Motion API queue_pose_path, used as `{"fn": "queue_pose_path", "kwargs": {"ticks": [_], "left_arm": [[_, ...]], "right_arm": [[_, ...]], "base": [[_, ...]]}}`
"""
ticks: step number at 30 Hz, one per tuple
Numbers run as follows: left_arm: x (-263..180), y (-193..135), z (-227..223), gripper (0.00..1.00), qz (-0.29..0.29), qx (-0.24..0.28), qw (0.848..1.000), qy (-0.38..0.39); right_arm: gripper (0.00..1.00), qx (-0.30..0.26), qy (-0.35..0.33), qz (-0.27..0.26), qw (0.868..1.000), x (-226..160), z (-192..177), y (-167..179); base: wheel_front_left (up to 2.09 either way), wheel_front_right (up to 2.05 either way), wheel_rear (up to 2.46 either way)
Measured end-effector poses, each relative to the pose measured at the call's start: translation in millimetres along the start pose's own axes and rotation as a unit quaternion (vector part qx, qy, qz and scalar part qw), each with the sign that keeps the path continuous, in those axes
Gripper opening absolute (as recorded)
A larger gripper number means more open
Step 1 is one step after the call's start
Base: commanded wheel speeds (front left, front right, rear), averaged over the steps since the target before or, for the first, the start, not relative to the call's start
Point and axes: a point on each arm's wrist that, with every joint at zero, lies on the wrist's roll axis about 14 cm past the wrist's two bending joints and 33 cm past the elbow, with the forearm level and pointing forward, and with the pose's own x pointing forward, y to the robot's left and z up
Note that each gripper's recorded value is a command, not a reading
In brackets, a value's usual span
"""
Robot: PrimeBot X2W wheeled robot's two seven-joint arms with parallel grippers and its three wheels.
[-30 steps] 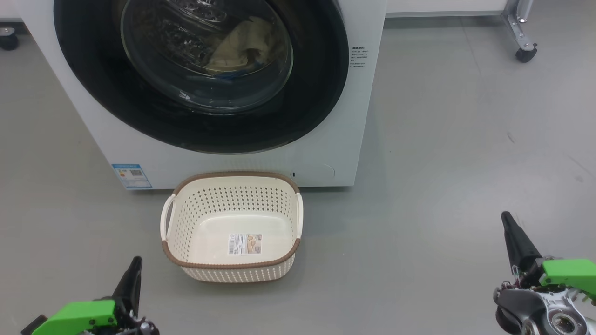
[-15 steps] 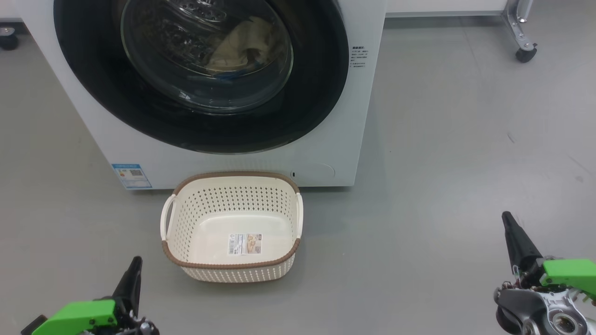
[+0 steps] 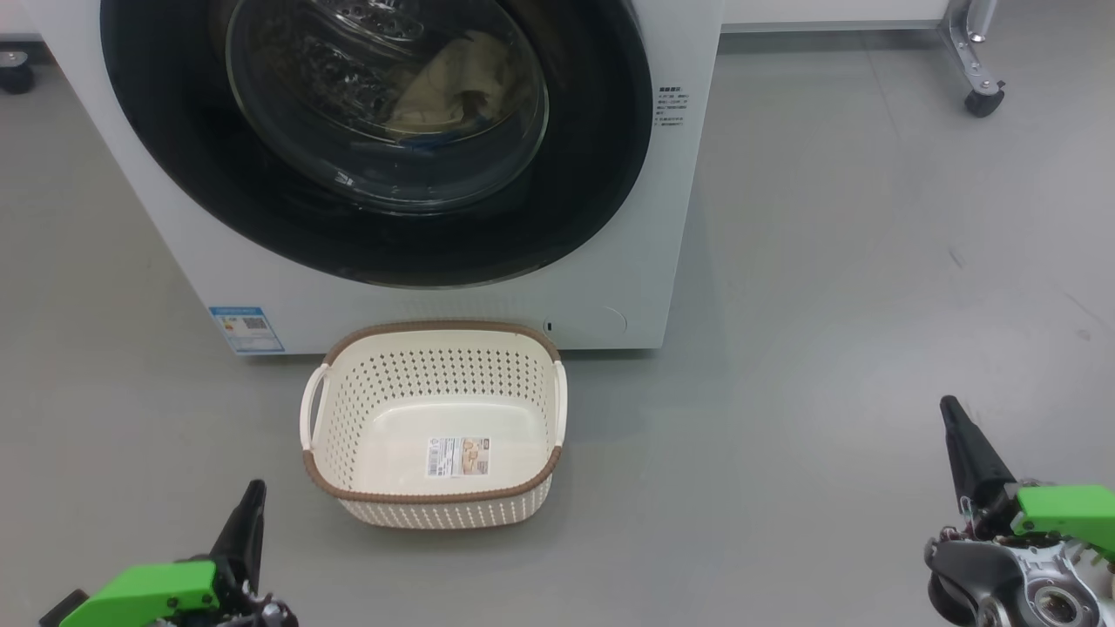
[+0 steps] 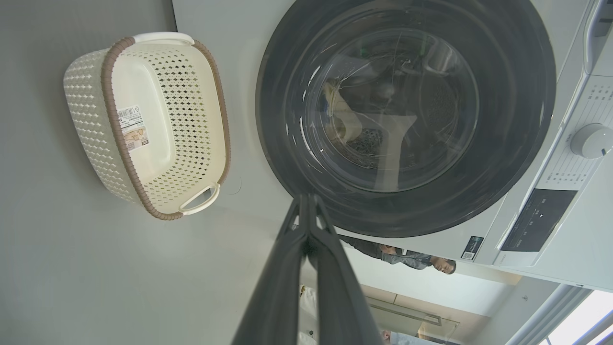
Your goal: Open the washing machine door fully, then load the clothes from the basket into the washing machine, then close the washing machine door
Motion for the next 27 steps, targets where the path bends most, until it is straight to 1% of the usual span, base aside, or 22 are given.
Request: {"fn": "queue_pose_path", "kwargs": {"ticks": [27], "left_arm": [[0.0, 0.0, 0.0, 0.0, 0.0, 0.0, 1.0, 0.0]], "right_arm": [[0.0, 0.0, 0.002, 0.0, 1.0, -0.1, -0.6, 0.0]], "base": [[0.0, 0.0, 0.0]]}}
